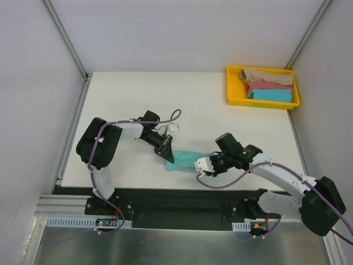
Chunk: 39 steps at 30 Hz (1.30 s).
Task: Roll the t-shirts
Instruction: Roll the T-shirt to the center of the board.
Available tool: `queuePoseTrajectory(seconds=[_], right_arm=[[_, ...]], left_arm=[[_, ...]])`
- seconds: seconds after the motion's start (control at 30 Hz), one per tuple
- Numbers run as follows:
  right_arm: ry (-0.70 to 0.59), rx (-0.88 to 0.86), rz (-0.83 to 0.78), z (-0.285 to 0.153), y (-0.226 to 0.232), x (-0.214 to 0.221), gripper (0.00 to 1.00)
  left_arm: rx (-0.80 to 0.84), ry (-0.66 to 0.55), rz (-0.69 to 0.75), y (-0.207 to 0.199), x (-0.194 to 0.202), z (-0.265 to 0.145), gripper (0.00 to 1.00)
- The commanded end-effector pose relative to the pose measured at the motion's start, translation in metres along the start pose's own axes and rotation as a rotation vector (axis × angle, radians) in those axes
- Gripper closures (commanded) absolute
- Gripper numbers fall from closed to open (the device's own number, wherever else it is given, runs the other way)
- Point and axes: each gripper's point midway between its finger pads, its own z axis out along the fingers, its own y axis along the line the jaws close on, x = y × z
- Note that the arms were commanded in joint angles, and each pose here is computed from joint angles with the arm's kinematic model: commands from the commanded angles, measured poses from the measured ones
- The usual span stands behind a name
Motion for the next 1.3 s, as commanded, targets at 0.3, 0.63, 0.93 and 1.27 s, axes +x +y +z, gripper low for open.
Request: queuePoseTrajectory(seconds=[0.3,0.63,0.93,1.27], right_arm=[[-0.023,-0.242,-0.401,-0.011,0.072,0.016,0.78],[-0.072,-0.214,-0.205,-0.056,0.057,-0.003,0.37],[-0.212,-0.116,0.402,-0.067,-0.063,-0.046,0.30],[-0.149,-0.209,0.676,0.000,-0.094,-0.042,0.23]], left_arm=[[-0.009,-0.003,0.007,0.006,-0.009,-0.001,1.00],[-0.002,-0.002,0.009,0.005,-0.009,-0.001,1.00],[0.002,0.000,0.016,0.003,-0.009,-0.001,1.00],[-0.004,0.000,0.020,0.003,-0.008,-0.001,1.00]])
